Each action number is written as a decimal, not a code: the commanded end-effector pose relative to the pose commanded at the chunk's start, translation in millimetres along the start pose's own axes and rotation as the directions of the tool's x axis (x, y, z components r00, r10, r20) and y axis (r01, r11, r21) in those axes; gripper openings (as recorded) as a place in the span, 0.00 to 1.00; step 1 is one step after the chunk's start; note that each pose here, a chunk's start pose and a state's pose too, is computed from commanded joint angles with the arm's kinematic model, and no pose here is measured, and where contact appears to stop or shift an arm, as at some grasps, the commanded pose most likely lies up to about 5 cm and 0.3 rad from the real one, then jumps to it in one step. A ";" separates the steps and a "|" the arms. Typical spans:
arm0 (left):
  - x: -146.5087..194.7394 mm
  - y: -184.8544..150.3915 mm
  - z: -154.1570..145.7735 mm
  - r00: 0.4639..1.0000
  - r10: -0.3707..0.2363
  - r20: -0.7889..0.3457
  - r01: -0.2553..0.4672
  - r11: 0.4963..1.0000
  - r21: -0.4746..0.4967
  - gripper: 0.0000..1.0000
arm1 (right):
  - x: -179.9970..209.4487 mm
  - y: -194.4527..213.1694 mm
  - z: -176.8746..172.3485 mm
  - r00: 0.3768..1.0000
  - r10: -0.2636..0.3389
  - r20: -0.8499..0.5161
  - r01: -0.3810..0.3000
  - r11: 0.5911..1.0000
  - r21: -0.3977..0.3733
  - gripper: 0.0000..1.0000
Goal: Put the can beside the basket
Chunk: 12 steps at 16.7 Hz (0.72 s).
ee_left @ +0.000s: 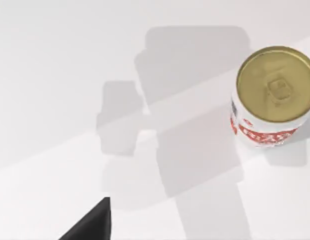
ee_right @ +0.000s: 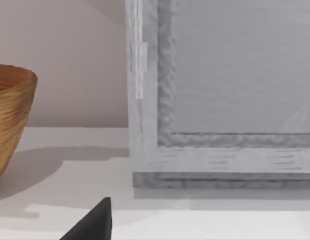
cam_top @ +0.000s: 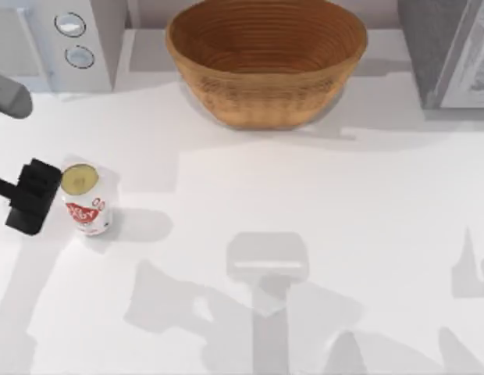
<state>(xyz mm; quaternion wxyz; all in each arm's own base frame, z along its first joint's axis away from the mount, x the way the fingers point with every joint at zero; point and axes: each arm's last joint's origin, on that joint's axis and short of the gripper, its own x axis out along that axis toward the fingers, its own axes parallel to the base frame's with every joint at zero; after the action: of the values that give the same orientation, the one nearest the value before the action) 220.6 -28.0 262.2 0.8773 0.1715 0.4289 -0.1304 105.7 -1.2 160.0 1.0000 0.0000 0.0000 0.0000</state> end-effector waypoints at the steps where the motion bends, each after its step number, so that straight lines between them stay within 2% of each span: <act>1: 11.1 2.1 13.7 0.996 -0.034 -0.080 0.036 0.999 0.035 1.00 | 0.0 0.0 0.0 1.000 0.000 0.000 0.000 1.000 0.000 1.00; 6: 68.4 4.7 68.2 0.913 -0.143 -0.381 0.218 0.962 0.162 1.00 | 0.0 0.0 0.0 1.000 0.000 0.000 0.000 1.000 0.000 1.00; 9: 101.9 1.8 88.0 0.850 -0.174 -0.497 0.307 0.930 0.201 1.00 | 0.0 0.0 0.0 1.000 0.000 0.000 0.000 1.000 0.000 1.00; 12: 123.9 -1.5 98.0 0.807 -0.187 -0.561 0.362 0.906 0.219 1.00 | 0.0 0.0 0.0 1.000 0.000 0.000 0.000 1.000 0.000 1.00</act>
<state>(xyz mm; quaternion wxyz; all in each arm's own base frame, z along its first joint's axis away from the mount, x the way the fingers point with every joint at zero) 363.5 -80.0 219.3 0.6577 0.2739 0.6467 -0.2722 105.7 -1.2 160.0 1.0000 0.0000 0.0000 0.0000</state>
